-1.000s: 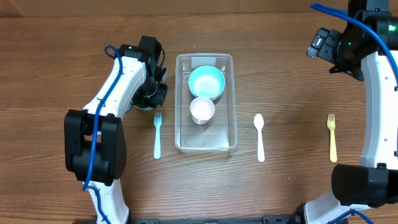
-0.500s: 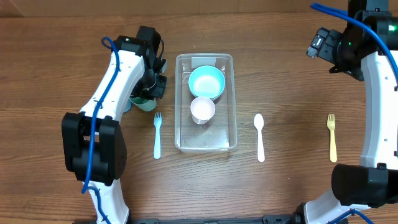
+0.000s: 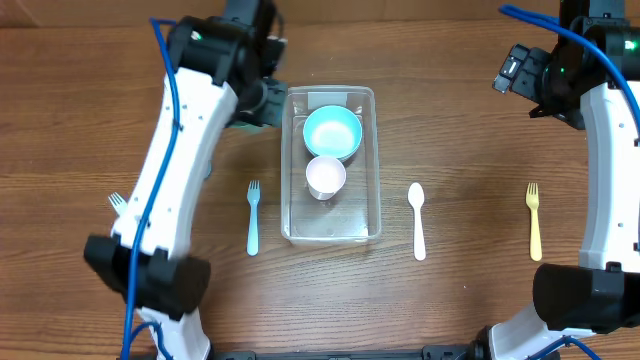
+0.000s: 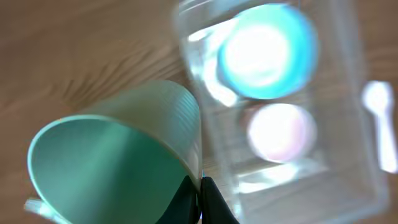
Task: Pack container
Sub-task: 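Carry the green cup over the container and lower it onto the pink cup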
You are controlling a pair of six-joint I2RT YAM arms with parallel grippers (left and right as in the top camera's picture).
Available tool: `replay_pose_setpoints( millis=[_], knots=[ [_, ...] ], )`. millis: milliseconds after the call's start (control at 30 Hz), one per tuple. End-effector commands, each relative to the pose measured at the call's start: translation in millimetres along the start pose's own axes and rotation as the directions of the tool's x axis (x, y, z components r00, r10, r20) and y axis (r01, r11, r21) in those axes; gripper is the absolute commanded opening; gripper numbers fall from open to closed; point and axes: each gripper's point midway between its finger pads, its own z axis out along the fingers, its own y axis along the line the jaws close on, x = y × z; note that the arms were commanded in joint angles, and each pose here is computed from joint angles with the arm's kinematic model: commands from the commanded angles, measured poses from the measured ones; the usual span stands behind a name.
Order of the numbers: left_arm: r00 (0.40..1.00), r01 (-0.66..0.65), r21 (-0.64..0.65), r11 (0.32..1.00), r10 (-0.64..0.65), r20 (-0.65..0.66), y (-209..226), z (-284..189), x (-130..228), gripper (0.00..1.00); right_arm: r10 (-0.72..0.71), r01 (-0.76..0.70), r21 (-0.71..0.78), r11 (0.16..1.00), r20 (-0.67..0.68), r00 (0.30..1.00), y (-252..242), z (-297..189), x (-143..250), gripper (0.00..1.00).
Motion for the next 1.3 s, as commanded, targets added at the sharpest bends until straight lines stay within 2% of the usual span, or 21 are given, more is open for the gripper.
replay_pose_setpoints(
  millis=[0, 233, 467, 700, 1267],
  knots=[
    [0.994, -0.094, 0.061, 0.994, 0.09, 0.068, -62.8, -30.5, 5.7, 0.04, 0.006, -0.006, -0.007, 1.0, 0.013, 1.0, 0.6, -4.4, -1.4, 1.0],
    [0.984, -0.18, 0.024, 0.983, 0.18, -0.004, -107.1, -7.9, 28.6, 0.04, 0.006, -0.006, -0.007, 1.0, 0.013, 1.0, 0.7, -4.4, -1.5, 1.0],
    [0.977, -0.197, 0.033, 0.98, 0.199, -0.074, -116.9, 30.4, 45.8, 0.04, 0.006, -0.006, -0.007, 1.0, 0.013, 1.0, 0.6, -4.4, -1.4, 1.0],
    [0.976, -0.197, 0.052, 0.979, 0.201, -0.086, -122.2, 57.5, 51.2, 0.04, 0.006, -0.006, -0.007, 1.0, 0.013, 1.0, 0.5, -4.4, -1.6, 1.0],
    [0.974, -0.212, 0.078, 0.974, 0.218, -0.066, -134.9, 64.5, 51.1, 0.05, 0.006, -0.006, -0.007, 1.0, 0.013, 1.0, 0.6, -4.4, -1.4, 1.0]
  ],
)
